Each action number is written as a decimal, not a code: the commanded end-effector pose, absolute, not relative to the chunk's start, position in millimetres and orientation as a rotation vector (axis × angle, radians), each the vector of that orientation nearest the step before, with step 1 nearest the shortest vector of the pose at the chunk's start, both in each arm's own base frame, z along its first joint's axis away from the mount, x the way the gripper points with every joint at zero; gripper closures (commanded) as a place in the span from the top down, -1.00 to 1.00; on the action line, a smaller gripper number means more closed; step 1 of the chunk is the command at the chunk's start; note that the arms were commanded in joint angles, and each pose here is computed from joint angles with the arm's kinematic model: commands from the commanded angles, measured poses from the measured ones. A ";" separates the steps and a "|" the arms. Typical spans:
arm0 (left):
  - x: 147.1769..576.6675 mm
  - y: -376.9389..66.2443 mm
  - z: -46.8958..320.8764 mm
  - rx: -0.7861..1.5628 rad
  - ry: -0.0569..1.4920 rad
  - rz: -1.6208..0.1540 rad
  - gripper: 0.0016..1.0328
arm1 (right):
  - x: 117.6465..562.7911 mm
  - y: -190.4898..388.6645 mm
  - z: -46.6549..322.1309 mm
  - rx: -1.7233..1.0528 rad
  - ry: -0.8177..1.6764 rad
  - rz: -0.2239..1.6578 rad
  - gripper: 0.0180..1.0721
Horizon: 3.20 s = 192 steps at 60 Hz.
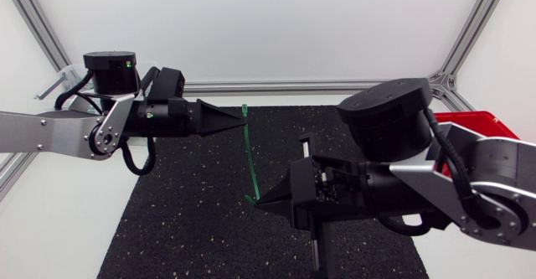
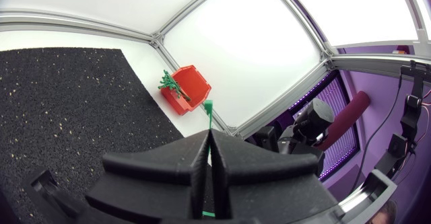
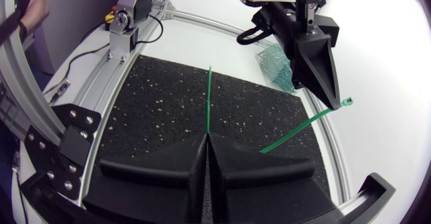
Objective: Take a green cable tie from the red box, thread the tail through the head to close it, then place it in the transparent bin on the left.
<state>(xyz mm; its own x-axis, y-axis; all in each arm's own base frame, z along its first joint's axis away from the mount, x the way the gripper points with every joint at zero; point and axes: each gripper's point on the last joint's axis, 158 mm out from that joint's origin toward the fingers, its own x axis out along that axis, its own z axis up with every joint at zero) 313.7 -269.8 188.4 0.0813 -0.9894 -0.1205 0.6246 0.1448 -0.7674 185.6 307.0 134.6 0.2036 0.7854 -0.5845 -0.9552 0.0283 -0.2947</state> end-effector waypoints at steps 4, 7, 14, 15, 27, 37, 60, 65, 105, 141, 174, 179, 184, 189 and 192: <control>293.4 -268.3 190.8 -0.648 0.761 -1.336 -0.94 | 182.8 312.0 151.1 -0.564 0.367 1.391 -0.89; 287.4 -268.7 192.0 -0.641 0.757 -1.349 -0.94 | 180.0 313.5 155.7 -0.522 0.388 1.404 -0.89; 280.4 -269.5 195.0 -0.627 0.739 -1.366 -0.94 | 176.8 317.9 166.7 -0.427 0.445 1.422 -0.89; 278.7 -270.1 194.1 -0.626 0.741 -1.368 -0.94 | 175.9 318.3 167.8 -0.419 0.454 1.426 -0.89; 263.6 -281.2 194.4 -0.604 0.735 -1.416 -0.94 | 162.1 321.9 188.3 -0.125 0.704 1.477 -0.89; 259.7 -286.3 196.7 -0.599 0.734 -1.427 -0.94 | 157.4 320.9 197.3 -0.005 0.835 1.496 -0.89; 257.6 -288.4 221.3 -0.638 0.706 -1.427 -0.94 | 148.1 307.7 236.8 0.273 1.097 1.569 -0.89; 257.6 -286.8 222.7 -0.645 0.707 -1.421 -0.94 | 145.6 305.9 245.6 0.344 1.175 1.584 -0.89; 244.3 -290.1 234.3 -0.615 0.636 -1.446 -0.94 | 150.2 307.6 281.3 0.725 1.528 1.577 -0.89; 243.5 -289.5 229.5 -0.596 0.601 -1.428 -0.94 | 181.6 303.6 246.0 0.877 1.625 1.461 -0.89; 241.6 -289.2 220.4 -0.471 0.494 -1.449 -0.94 | 181.4 304.5 248.3 0.895 1.609 1.483 -0.89; 244.3 -290.2 220.3 -0.455 0.481 -1.450 -0.94 | 180.3 304.5 248.0 0.896 1.610 1.485 -0.89; 246.5 -291.2 219.7 -0.453 0.480 -1.450 -0.94 | 180.2 304.4 246.8 0.897 1.611 1.484 -0.89; 247.7 -291.1 221.9 -0.447 0.470 -1.451 -0.94 | 180.3 305.0 243.6 0.898 1.617 1.483 -0.89; 248.0 -290.7 222.4 -0.448 0.470 -1.450 -0.94 | 181.2 305.5 242.3 0.898 1.617 1.483 -0.89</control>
<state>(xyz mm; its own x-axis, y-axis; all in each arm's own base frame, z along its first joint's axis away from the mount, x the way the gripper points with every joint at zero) 244.7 -289.2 220.0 0.0609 -0.9973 -0.0399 0.8089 0.0727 -0.5834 183.0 305.1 249.2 -0.4675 0.8802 -0.0822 -0.0178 0.0837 0.9963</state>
